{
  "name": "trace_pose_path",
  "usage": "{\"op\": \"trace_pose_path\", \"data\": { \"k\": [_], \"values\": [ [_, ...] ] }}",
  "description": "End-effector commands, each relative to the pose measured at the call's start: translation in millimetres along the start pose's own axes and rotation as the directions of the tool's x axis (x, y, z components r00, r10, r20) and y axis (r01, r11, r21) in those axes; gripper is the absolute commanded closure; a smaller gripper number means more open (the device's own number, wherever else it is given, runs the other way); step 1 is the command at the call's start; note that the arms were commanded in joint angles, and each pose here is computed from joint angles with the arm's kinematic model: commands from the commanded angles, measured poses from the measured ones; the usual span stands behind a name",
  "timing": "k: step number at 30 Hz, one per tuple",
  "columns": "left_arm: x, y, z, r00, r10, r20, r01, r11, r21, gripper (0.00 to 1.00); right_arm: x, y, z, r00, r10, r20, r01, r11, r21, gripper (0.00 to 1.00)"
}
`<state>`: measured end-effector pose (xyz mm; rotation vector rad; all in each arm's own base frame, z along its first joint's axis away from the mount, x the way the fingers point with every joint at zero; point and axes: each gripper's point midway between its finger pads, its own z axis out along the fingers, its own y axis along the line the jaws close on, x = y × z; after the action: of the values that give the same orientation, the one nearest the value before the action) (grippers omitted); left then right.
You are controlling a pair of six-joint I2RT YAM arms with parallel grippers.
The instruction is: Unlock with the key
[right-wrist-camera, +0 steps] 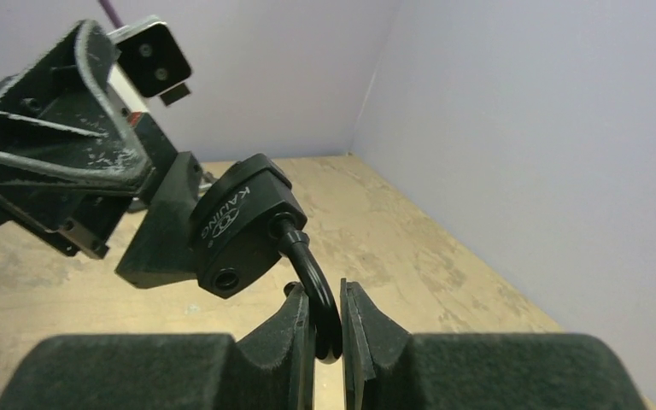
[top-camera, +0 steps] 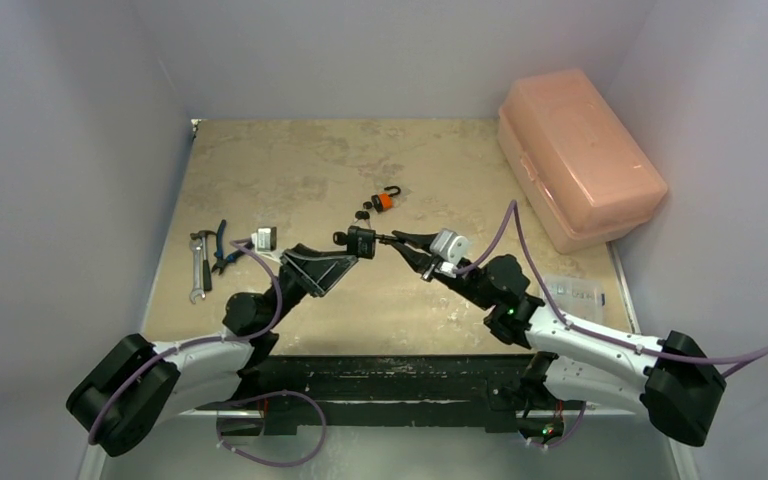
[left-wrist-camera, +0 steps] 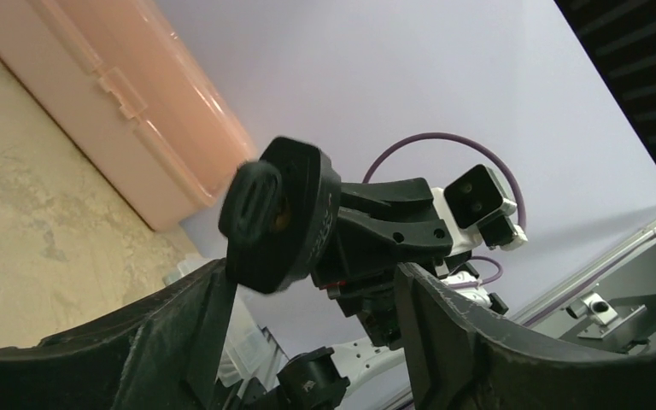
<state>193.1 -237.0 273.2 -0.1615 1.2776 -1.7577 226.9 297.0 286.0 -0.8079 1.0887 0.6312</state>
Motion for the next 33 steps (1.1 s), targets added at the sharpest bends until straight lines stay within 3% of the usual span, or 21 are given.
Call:
{"op": "trace_pose_path", "data": {
  "k": [1, 6, 9, 12, 15, 17, 19, 21, 29, 33],
  "values": [
    [-28.2, -70.4, -18.5, 0.990, -0.010, 0.142, -0.030, 0.960, 0.277, 0.26, -28.8, -25.5, -1.0, 0.994, -0.080, 0.073, 0.068, 0.986, 0.153, 1.00],
    [-36.3, -72.2, -28.7, 0.981, -0.026, 0.194, -0.029, 0.961, 0.274, 0.18, -5.2, -18.4, 2.7, 0.995, -0.097, -0.006, 0.097, 0.982, 0.163, 1.00],
    [-41.1, -77.4, -31.4, 0.975, 0.005, 0.222, -0.068, 0.958, 0.277, 0.14, 2.5, -12.9, 3.4, 0.997, -0.080, -0.022, 0.082, 0.985, 0.151, 1.00],
    [-38.7, -76.2, -24.9, 0.975, 0.080, 0.205, -0.128, 0.963, 0.236, 0.04, 10.2, -10.0, 5.3, 0.997, -0.057, -0.057, 0.065, 0.987, 0.148, 1.00],
    [-40.5, -62.2, -15.0, 0.958, 0.215, 0.187, -0.238, 0.965, 0.111, 0.01, 21.7, -6.0, 7.9, 0.994, -0.016, -0.104, 0.031, 0.988, 0.150, 1.00],
    [-49.8, -41.5, -9.8, 0.926, 0.339, 0.165, -0.334, 0.941, -0.057, 0.01, 32.9, 2.6, 11.3, 0.989, 0.026, -0.142, -0.007, 0.991, 0.132, 1.00],
    [-69.8, -26.9, -10.3, 0.878, 0.459, 0.133, -0.419, 0.873, -0.249, 0.02, 43.6, 15.1, 15.9, 0.982, 0.064, -0.176, -0.045, 0.993, 0.111, 1.00],
    [-84.0, -22.6, -17.2, 0.817, 0.571, 0.078, -0.512, 0.782, -0.356, 0.01, 53.0, 26.6, 21.1, 0.974, 0.107, -0.197, -0.088, 0.991, 0.101, 1.00],
    [-106.1, -25.5, -40.2, 0.650, 0.748, -0.136, -0.707, 0.529, -0.469, 0.01, 81.4, 56.5, 55.5, 0.948, 0.223, -0.226, -0.207, 0.974, 0.090, 1.00],
    [-110.7, 3.3, -57.4, 0.617, 0.755, -0.223, -0.718, 0.424, -0.552, 0.01, 95.2, 57.2, 65.9, 0.946, 0.240, -0.218, -0.218, 0.969, 0.120, 1.00]
  ]
}}
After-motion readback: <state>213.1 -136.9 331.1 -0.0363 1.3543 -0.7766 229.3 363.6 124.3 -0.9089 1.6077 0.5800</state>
